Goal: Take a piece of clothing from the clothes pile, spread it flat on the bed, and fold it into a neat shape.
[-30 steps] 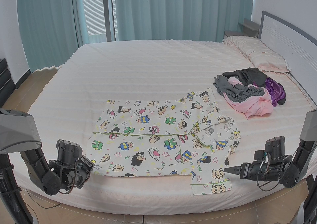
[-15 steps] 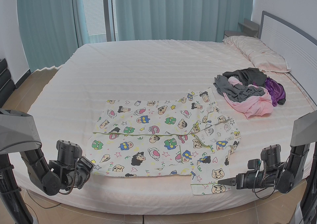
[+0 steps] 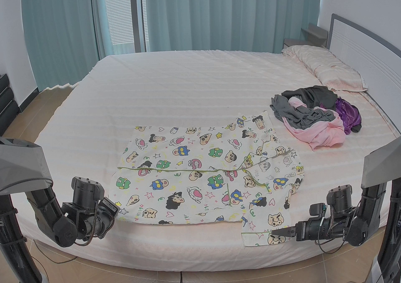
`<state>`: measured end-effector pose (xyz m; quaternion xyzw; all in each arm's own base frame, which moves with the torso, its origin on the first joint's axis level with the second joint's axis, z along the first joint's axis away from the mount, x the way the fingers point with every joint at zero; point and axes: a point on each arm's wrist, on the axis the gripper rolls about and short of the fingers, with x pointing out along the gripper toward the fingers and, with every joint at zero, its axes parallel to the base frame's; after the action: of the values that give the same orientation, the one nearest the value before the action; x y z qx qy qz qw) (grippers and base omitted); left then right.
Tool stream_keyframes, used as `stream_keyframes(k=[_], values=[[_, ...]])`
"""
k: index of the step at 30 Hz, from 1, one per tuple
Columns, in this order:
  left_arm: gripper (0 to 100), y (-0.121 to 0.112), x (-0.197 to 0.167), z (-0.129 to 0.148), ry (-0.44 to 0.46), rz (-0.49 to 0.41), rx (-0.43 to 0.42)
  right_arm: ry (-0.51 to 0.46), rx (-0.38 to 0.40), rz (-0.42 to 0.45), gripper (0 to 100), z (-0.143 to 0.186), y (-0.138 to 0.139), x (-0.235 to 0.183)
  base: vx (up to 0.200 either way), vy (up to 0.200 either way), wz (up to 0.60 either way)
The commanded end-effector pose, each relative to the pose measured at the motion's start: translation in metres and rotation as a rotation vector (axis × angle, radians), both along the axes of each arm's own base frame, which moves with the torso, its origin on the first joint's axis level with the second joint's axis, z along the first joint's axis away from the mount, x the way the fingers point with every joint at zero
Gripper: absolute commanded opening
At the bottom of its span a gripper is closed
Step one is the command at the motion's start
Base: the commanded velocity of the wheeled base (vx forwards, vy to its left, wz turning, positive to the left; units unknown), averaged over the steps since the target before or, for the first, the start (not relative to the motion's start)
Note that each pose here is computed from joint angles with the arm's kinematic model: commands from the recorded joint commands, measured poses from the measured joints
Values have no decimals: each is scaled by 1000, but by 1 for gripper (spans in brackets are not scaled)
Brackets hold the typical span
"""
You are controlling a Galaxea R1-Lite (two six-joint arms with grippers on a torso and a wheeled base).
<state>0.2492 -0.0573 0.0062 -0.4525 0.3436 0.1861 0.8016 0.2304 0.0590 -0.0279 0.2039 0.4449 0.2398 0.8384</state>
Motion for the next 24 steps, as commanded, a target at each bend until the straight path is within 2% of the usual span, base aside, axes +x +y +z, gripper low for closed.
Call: stream_keyframes(k=[1, 2, 3, 19, 24], values=[[0, 0, 0, 0, -2, -1, -1, 6, 7, 4, 100, -5, 1, 0, 0, 0, 0], [0, 0, 0, 0, -2, -1, -1, 6, 7, 4, 100, -6, 1, 0, 0, 0, 0], [0, 0, 0, 0, -2, -1, -1, 6, 7, 4, 0, -6, 1, 0, 0, 0, 0], [0, 0, -4, 2, -1, -7, 12, 21, -1, -30, 0, 2, -10, -16, 0, 0, 0], [0, 3, -20, 2, 32, -89, 91, 18, -4, -27, 0, 16, -13, -36, 0, 0, 0]])
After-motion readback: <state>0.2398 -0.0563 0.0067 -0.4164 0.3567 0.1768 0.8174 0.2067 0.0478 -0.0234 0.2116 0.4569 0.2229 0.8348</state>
